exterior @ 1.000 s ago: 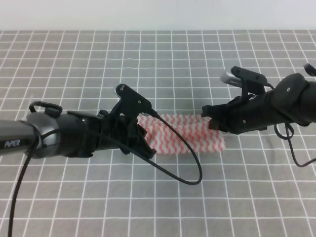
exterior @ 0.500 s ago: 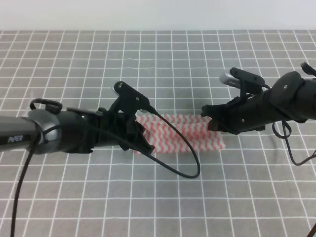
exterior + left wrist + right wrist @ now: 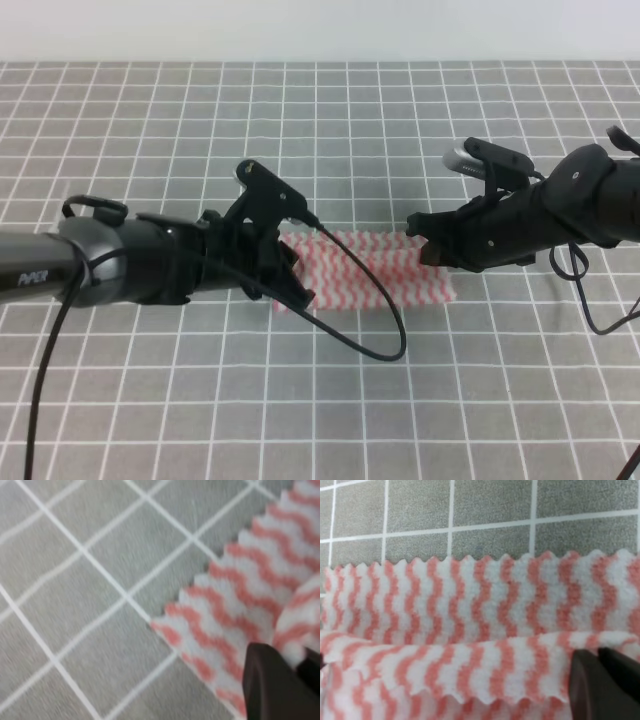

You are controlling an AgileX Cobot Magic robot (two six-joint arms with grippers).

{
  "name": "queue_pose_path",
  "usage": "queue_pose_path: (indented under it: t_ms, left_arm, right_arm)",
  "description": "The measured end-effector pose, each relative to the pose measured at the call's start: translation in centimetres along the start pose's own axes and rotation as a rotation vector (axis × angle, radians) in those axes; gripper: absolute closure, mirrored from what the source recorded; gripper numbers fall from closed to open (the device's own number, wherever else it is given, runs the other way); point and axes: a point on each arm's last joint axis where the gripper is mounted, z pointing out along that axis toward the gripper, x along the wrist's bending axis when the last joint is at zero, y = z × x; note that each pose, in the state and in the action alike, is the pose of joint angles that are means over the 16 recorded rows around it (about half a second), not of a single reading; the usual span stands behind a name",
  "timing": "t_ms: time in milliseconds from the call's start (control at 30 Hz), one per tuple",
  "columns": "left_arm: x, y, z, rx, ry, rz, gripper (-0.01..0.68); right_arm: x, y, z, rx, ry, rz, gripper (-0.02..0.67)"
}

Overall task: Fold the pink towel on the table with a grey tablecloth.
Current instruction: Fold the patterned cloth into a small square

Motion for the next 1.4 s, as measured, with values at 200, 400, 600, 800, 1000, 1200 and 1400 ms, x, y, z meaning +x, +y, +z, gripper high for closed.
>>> queue_pose_path:
  t_ms: [200, 400, 600, 800, 1000, 1200, 1400]
  left_arm:
    - [0.3, 0.6, 0.0, -0.014, 0.020, 0.007, 0.567]
    - [1.1, 1.9, -0.3, -0.040, 0.077, 0.004, 0.525]
    - [1.8, 3.7, -1.4, -0.087, 0.129, -0.021, 0.520]
    - [1.7, 4.9, -2.4, -0.143, 0.105, -0.064, 0.525]
    - [0.2, 4.3, -2.4, -0.161, -0.031, -0.092, 0.572]
    - [-1.3, 2.0, -0.6, -0.111, -0.156, -0.095, 0.629]
    - [-2.0, 0.1, 0.9, -0.062, -0.210, -0.086, 0.671]
  right_arm:
    - [0.0, 0.0, 0.0, 0.000, 0.000, 0.000, 0.664]
    - [0.0, 0.0, 0.0, 0.000, 0.000, 0.000, 0.664]
    - [0.0, 0.0, 0.0, 0.000, 0.000, 0.000, 0.664]
    - [0.0, 0.0, 0.0, 0.000, 0.000, 0.000, 0.664]
    - [0.0, 0.0, 0.0, 0.000, 0.001, 0.002, 0.664]
    - [0.0, 0.3, 0.0, -0.031, -0.002, 0.013, 0.611]
    - [-0.2, 0.8, 0.0, -0.085, -0.013, 0.028, 0.549]
